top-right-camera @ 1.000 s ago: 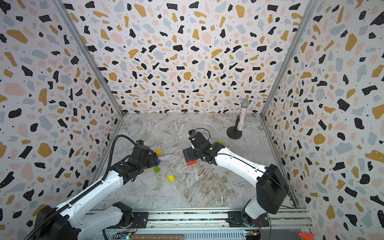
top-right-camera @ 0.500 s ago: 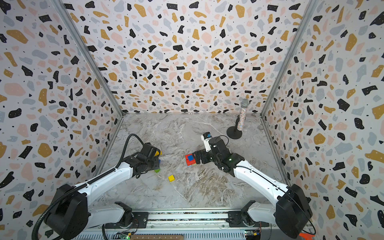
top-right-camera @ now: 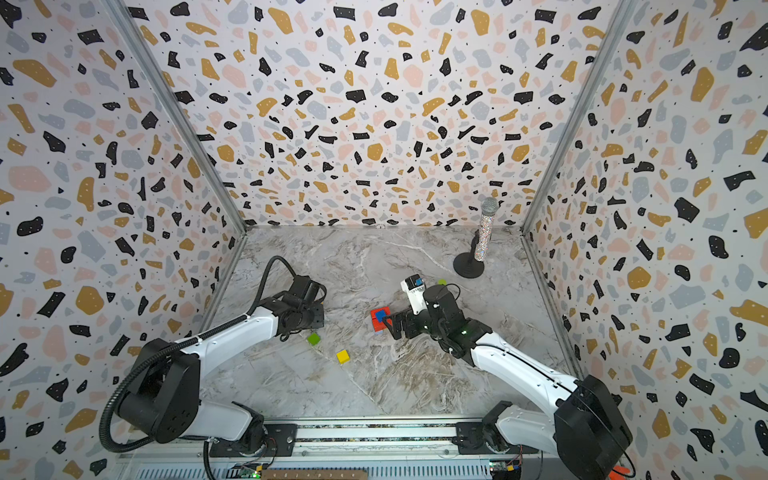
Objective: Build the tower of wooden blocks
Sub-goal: 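Move the left gripper over the blue 9 cube while the right gripper withdraws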
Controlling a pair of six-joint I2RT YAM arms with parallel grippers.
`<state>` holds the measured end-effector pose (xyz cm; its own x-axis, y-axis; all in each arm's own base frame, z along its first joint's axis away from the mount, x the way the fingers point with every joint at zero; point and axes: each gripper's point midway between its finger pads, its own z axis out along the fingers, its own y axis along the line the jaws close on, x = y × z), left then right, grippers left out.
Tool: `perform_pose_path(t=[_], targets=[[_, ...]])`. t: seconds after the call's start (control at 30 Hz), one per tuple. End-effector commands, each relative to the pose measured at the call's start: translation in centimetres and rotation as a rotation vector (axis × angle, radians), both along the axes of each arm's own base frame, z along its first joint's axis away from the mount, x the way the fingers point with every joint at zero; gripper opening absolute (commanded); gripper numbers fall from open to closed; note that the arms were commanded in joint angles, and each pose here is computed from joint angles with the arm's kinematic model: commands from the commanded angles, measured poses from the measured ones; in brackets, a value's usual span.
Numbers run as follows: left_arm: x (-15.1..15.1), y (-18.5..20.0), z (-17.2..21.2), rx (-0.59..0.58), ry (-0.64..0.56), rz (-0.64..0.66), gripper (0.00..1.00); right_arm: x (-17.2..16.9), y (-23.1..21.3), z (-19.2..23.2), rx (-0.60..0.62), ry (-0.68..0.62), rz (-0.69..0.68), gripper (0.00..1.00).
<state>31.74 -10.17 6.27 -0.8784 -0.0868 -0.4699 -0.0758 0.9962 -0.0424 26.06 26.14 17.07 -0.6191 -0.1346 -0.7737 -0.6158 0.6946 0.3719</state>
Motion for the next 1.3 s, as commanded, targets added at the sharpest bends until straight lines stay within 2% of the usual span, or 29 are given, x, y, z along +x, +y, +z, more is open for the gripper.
perform_pose_path(t=[0.0, 0.73, 1.27], targets=[[0.8, 0.0, 0.0, -0.018, -0.012, -0.01, 0.55, -0.1, 0.4, 0.9, 0.032, -0.03, 0.03, 1.0], [0.8, 0.5, -2.5, 0.011, 0.039, 0.013, 0.5, 0.1, 0.5, 0.4, 0.028, -0.008, 0.032, 1.0], [1.3, 0.4, -2.8, -0.001, 0.024, 0.019, 0.48, 0.1, 0.2, -0.2, 0.024, 0.004, 0.023, 1.0]])
